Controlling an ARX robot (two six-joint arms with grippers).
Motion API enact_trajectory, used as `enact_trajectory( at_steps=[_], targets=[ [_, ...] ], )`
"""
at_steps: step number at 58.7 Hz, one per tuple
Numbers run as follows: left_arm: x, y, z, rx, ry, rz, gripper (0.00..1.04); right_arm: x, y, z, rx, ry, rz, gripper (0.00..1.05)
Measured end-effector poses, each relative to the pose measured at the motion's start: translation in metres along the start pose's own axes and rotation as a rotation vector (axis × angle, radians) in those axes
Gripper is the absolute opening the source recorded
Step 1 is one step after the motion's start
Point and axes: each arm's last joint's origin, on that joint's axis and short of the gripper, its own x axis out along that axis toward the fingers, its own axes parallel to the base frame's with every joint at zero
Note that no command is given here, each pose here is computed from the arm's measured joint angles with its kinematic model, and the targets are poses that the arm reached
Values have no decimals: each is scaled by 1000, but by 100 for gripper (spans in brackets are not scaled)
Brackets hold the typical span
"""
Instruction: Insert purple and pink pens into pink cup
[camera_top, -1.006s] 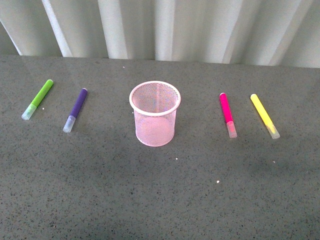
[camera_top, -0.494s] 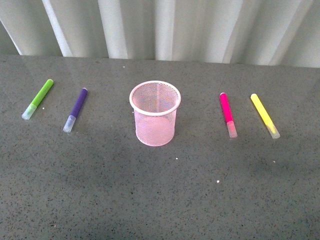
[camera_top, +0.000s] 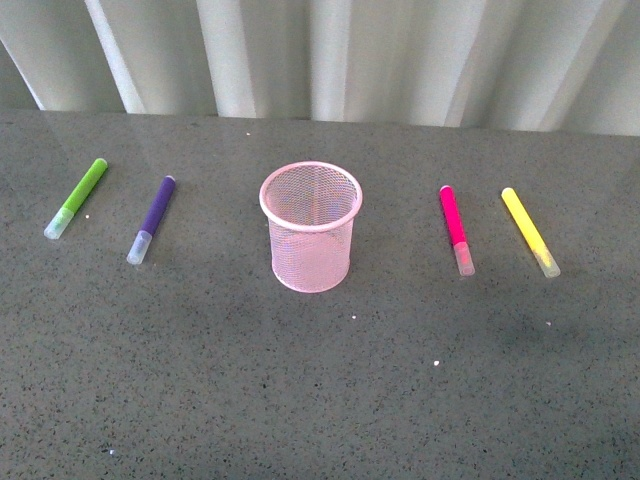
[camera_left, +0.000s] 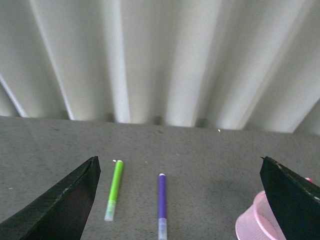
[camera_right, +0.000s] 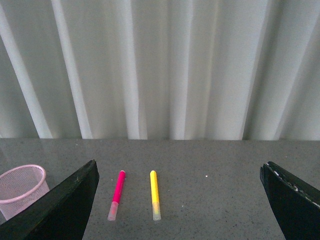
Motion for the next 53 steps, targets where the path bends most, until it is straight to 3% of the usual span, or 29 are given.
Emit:
enact_trajectory(
  at_steps=[13, 21, 37, 53],
  targets=[
    [122, -16, 5, 92, 299, -88, 98, 0, 0, 0, 0, 0, 0, 98],
    [165, -22, 0, 130, 427, -102, 98, 0, 0, 0, 0, 0, 0, 98],
    [217, -22, -37, 166, 602, -56, 98, 0, 0, 0, 0, 0, 0, 98],
    [235, -10, -81, 153, 705, -13, 98, 0, 0, 0, 0, 0, 0, 98]
  ],
)
